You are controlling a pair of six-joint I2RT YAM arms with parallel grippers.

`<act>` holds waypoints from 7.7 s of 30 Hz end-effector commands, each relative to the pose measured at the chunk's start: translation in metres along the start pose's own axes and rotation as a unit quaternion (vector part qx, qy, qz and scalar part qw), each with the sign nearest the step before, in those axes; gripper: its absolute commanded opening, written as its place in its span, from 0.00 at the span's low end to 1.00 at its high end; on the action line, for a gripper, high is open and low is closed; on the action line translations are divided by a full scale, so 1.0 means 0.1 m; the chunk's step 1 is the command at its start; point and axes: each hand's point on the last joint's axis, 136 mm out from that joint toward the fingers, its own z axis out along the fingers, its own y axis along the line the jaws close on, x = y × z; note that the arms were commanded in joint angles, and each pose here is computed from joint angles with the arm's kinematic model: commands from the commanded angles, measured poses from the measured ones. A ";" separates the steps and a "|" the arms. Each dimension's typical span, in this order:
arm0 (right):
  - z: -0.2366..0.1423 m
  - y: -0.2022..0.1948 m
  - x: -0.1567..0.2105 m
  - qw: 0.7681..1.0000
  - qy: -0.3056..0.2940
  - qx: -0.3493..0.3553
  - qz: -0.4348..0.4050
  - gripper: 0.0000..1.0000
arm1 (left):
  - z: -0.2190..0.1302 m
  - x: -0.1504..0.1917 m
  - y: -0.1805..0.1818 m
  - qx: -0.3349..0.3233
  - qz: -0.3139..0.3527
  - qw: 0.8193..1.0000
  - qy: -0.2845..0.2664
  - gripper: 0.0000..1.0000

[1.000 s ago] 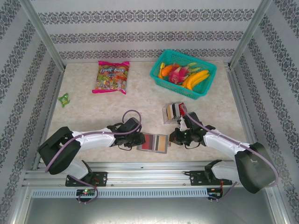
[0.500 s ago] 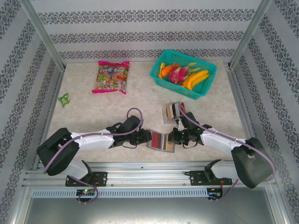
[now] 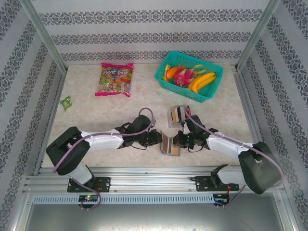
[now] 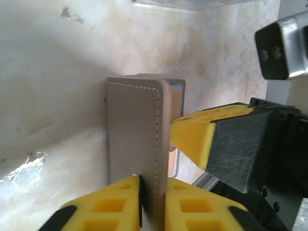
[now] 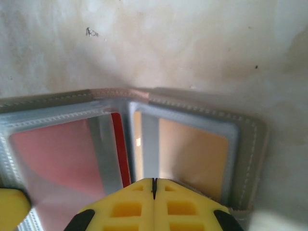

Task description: Put the credit cards into the card holder

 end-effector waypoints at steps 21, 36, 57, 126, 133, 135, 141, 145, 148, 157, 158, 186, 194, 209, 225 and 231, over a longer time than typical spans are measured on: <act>-0.07 0.54 -0.35 0.995 -0.065 -0.078 -0.004 0.00 | -0.43 -0.10 0.36 -0.347 0.123 0.930 0.008 0.01; -0.11 0.28 -0.34 0.996 -0.080 -0.035 0.008 0.00 | 0.01 -0.03 -0.20 -0.152 0.092 0.984 0.002 0.47; -0.10 0.40 -0.36 0.997 -0.068 -0.035 -0.012 0.00 | -0.35 -0.25 0.29 -0.107 0.036 0.993 -0.019 0.50; 0.48 0.32 -0.03 0.994 0.038 0.092 -0.052 0.00 | 0.24 -0.11 0.56 -0.164 0.010 0.986 0.001 0.35; 0.55 0.29 0.13 0.992 0.061 0.099 -0.057 0.00 | 0.24 -0.10 0.58 -0.160 0.004 0.987 -0.002 0.33; 0.53 0.26 0.15 0.991 0.060 0.102 -0.056 0.00 | 0.24 -0.10 0.58 -0.160 0.003 0.987 -0.004 0.33; 0.33 0.47 -0.06 0.991 0.024 0.102 -0.085 0.00 | 0.22 -0.09 0.63 -0.171 0.002 0.985 -0.004 0.31; 0.19 0.53 -0.12 0.988 0.016 0.113 -0.102 0.00 | 0.21 -0.09 0.64 -0.175 0.001 0.985 -0.006 0.31; 0.20 0.52 -0.08 0.989 0.024 0.111 -0.100 0.00 | 0.22 -0.10 0.64 -0.174 0.001 0.985 -0.006 0.31; 0.37 0.43 0.04 0.988 0.038 0.117 -0.094 0.00 | 0.23 -0.09 0.64 -0.172 0.000 0.985 -0.003 0.31; 0.38 0.42 0.02 0.988 0.036 0.117 -0.093 0.00 | 0.23 -0.10 0.63 -0.171 0.001 0.985 -0.004 0.31; 0.38 0.40 -0.14 0.991 -0.006 0.118 -0.069 0.00 | 0.23 -0.08 0.61 -0.165 0.000 0.986 -0.003 0.30; 0.47 0.25 -0.05 0.988 0.007 0.141 -0.063 0.00 | 0.23 -0.08 0.61 -0.164 -0.001 0.986 -0.004 0.30; 0.69 -0.28 0.12 0.970 0.049 0.234 -0.048 0.00 | 0.22 -0.09 0.62 -0.154 -0.006 0.988 -0.017 0.29; 0.73 -1.03 0.47 0.939 0.063 0.337 -0.011 0.00 | 0.26 -0.06 0.62 -0.142 -0.009 0.990 -0.013 0.28; 0.63 -0.89 0.33 0.930 0.076 0.356 -0.049 0.00 | 0.25 -0.05 0.55 -0.124 -0.003 0.992 -0.010 0.28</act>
